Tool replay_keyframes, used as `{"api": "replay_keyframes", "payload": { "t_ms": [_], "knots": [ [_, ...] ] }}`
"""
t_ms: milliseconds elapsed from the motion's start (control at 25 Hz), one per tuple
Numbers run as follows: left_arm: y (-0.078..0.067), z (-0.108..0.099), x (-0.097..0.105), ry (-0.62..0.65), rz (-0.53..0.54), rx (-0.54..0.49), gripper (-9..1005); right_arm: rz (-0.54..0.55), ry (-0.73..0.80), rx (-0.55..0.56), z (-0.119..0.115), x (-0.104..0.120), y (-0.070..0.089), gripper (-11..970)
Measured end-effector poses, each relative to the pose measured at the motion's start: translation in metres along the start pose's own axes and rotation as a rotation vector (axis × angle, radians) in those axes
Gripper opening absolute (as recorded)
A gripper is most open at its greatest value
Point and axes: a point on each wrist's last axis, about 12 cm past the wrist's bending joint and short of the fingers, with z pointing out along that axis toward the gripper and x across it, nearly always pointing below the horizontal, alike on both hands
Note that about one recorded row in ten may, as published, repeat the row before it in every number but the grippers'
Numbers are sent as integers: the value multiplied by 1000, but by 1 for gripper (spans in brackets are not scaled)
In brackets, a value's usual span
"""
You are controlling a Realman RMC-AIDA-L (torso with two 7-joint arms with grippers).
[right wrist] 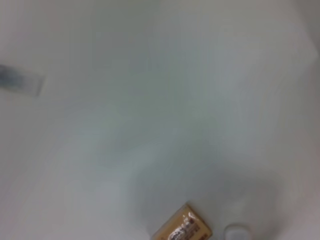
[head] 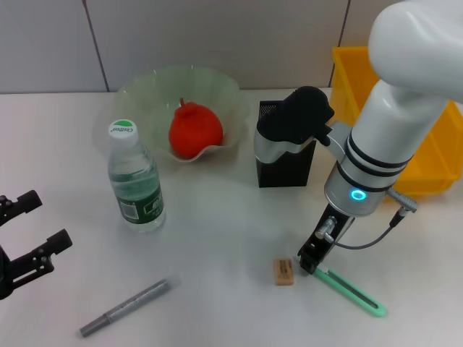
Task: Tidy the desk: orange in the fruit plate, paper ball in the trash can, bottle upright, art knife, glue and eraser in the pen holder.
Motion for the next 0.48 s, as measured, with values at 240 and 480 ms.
{"api": "replay_keyframes", "payload": {
  "t_ms": [240,480],
  "knots": [
    [0,-1,0,0,-1,-2,809,-3,-5,-4,-2,0,0,175],
    [-1,-1,1,1,-2,-3,809,-24,-86,-8,-37,-2,-1,170]
  ]
}}
